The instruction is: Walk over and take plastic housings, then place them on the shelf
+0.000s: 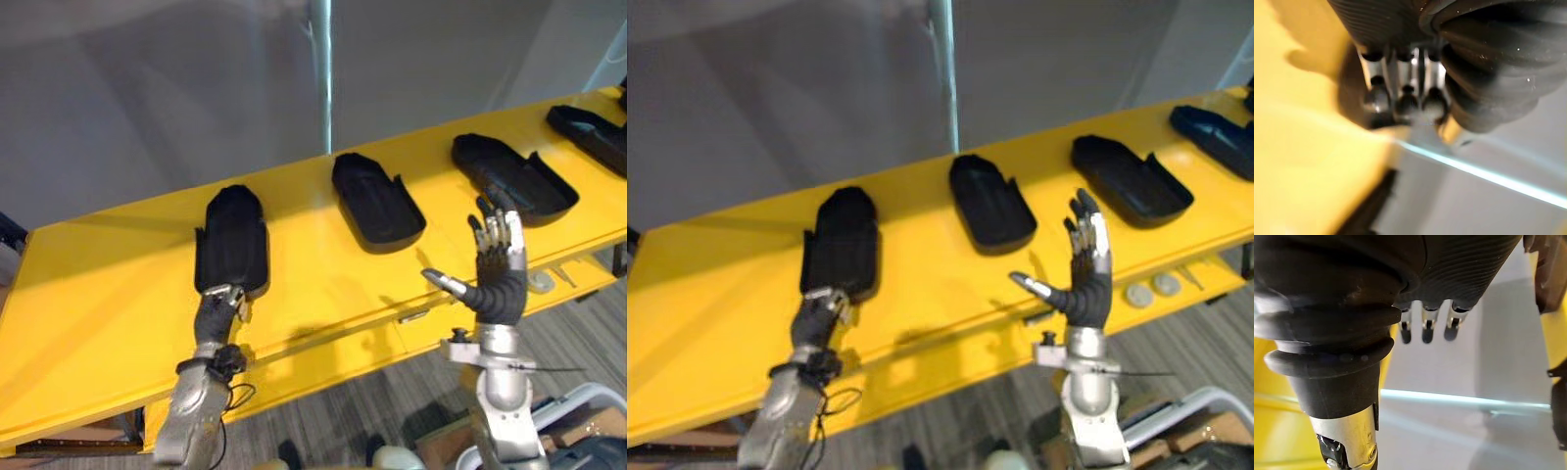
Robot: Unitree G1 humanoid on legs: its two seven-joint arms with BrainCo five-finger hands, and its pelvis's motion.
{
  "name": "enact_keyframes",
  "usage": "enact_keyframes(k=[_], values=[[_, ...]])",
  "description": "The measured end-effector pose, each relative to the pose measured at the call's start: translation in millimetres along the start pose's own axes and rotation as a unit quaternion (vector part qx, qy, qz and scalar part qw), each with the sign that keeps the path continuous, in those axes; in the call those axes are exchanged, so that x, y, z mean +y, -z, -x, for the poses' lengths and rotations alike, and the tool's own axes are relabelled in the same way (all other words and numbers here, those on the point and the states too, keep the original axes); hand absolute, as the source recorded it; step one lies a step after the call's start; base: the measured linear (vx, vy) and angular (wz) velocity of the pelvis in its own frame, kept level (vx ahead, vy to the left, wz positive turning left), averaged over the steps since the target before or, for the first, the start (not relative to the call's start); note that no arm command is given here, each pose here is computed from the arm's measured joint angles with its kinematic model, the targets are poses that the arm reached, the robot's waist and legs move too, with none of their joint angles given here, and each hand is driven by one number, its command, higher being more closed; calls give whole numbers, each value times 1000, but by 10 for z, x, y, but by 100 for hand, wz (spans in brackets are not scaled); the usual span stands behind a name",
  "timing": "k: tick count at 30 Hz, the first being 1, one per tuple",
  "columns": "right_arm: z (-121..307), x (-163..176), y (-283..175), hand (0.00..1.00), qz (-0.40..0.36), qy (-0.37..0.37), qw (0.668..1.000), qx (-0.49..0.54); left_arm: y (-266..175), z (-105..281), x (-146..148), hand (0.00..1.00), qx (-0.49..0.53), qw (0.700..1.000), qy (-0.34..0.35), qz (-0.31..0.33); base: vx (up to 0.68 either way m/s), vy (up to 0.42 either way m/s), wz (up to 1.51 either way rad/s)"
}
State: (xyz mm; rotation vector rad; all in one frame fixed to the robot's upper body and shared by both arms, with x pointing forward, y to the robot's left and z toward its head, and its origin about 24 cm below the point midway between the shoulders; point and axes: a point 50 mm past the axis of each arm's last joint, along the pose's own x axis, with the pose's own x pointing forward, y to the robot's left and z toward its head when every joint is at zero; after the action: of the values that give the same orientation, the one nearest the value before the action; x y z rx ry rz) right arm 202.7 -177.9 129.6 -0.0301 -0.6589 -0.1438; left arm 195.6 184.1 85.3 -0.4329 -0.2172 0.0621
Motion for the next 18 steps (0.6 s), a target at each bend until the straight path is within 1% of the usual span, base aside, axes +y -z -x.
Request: enact_keyframes(k=[1,3,4,7,10,14,17,18], values=[[0,-2,0,0,-1,4,1000,0,-73,13,1,0,-20,1000,2,-1,24,6,19],[-7,1,-12,0,-4,15,1000,-4,-328,78,35,0,-94,995,3,-12,11,-13,26],[-9,0,-12,0,-5,19,1000,-4,-379,94,42,0,-112,994,-1,-13,-9,-20,42],[-35,6,-28,0,-7,35,999,-9,-622,224,87,0,-210,977,-36,-10,-10,-7,20],[-52,9,-34,0,-3,50,999,-13,-764,292,81,0,-267,963,-38,-17,16,-6,20],[-53,-7,-3,0,10,73,997,1,-829,320,18,0,-308,950,-31,-37,6,7,-3],[-25,-60,21,0,19,103,994,14,-810,295,-69,0,-316,948,-14,-19,15,32,-51],[23,-123,39,0,29,120,992,25,-786,269,-121,0,-314,949,-6,-6,35,31,-55]])
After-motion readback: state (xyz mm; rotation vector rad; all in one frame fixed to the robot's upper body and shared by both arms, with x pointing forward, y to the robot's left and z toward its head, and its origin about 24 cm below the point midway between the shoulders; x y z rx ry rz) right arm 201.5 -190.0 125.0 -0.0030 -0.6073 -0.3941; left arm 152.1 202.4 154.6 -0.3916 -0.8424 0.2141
